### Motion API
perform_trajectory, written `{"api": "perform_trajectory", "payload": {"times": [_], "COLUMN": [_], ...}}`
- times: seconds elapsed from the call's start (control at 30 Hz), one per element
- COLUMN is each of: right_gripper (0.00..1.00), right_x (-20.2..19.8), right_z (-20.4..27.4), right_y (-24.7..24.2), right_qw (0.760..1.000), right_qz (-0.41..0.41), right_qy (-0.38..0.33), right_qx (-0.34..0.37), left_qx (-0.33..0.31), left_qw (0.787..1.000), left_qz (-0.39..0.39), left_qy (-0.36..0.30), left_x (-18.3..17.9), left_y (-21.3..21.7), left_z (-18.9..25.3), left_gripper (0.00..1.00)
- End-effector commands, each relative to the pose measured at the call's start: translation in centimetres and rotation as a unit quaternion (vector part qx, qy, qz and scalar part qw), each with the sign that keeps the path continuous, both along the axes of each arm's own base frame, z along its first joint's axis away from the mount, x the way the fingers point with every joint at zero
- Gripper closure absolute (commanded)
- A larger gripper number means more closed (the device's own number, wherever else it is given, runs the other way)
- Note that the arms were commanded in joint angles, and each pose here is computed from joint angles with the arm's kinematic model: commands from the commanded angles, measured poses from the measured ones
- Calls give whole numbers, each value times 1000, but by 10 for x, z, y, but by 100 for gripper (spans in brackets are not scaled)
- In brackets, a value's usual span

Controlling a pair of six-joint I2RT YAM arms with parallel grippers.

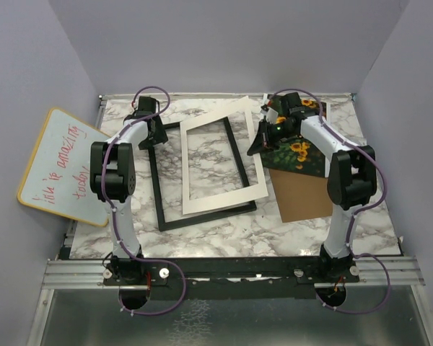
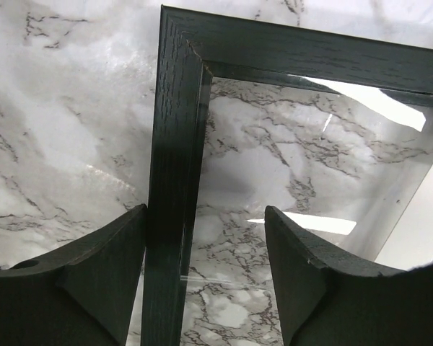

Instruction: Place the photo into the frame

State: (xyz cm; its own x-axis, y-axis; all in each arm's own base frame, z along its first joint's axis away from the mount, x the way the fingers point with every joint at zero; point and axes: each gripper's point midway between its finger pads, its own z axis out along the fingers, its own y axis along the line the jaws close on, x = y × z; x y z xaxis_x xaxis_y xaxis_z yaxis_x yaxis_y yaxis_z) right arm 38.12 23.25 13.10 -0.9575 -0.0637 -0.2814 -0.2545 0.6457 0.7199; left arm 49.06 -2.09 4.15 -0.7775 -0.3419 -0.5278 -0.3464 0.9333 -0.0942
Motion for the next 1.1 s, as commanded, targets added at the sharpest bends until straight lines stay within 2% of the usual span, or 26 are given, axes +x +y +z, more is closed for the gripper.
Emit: {"api": "perform_trajectory", "payload": {"times": [0.0,0.3,0.53,1.07], "right_gripper": [99,99,99,99], "right_x": [-9,-31,-31,-10], "right_z": [19,24,20,-17], "right_y": [1,-10,-8,32], "right_qw": [999,999,998,993], "right_qz": [23,37,39,74], "right_qy": [-16,-8,9,53], "right_qx": [32,24,39,76], "left_qx": [-32,-18,-14,-45], "left_qw": [999,999,999,995], "left_qz": [-14,-7,-7,4], "left_qy": [-19,-26,-36,-85], "left_x": [14,15,16,25], "left_y": [-15,-8,-7,-6], "left_z": [5,11,21,66], "left_gripper": [34,34,33,2]}}
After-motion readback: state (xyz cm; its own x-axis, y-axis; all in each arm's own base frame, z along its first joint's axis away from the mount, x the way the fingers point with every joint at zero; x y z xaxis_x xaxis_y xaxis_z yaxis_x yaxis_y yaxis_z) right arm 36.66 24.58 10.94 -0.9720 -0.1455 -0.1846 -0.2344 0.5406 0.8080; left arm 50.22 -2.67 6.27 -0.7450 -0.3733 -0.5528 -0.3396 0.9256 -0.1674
